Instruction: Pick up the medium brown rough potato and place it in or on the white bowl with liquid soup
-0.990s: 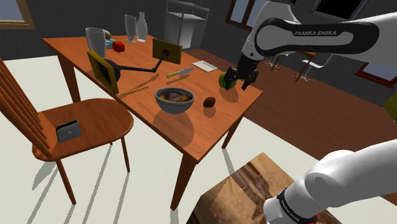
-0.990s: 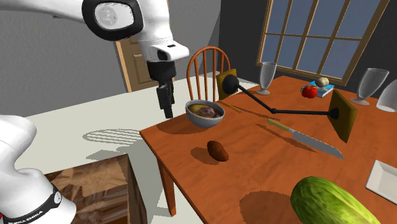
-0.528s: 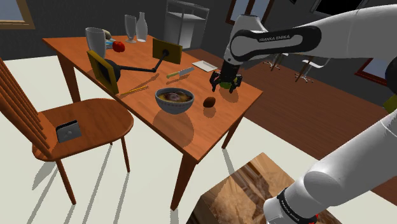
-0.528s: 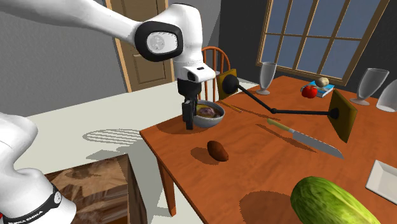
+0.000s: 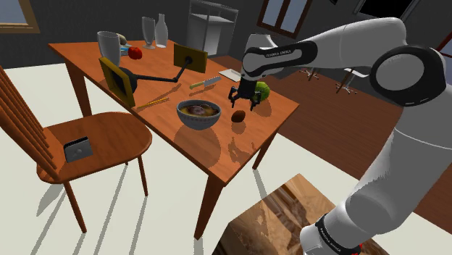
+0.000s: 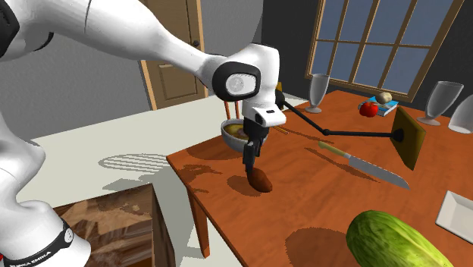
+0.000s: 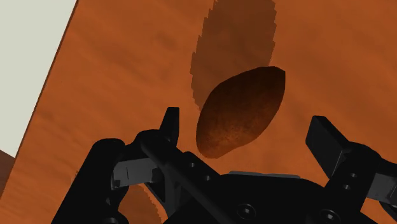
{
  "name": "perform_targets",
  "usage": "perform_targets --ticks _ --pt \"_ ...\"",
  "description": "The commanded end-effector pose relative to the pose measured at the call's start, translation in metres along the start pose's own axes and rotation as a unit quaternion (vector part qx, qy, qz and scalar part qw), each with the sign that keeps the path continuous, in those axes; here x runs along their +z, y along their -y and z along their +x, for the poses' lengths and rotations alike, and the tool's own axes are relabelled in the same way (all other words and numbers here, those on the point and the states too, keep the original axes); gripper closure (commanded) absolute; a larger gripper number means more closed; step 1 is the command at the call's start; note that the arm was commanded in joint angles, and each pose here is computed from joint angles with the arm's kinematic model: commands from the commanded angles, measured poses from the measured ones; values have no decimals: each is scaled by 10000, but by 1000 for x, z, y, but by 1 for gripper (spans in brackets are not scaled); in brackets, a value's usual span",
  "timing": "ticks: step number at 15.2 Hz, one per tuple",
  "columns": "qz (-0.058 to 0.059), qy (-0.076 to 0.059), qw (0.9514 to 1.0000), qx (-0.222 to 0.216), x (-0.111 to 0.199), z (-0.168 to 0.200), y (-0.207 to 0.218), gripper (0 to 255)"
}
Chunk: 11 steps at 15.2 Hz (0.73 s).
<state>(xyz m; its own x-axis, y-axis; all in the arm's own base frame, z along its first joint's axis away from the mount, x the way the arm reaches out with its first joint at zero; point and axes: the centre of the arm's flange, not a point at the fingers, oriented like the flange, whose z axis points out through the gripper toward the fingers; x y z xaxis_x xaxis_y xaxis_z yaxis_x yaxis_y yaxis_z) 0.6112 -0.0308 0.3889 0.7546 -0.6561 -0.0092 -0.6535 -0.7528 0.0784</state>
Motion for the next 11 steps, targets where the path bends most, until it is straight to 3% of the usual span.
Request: perform_targets --ticks 1,11 --pt "-58 79 9995 292 20 21 8 0" --pt "-58 79 9995 292 60 20 8 0"
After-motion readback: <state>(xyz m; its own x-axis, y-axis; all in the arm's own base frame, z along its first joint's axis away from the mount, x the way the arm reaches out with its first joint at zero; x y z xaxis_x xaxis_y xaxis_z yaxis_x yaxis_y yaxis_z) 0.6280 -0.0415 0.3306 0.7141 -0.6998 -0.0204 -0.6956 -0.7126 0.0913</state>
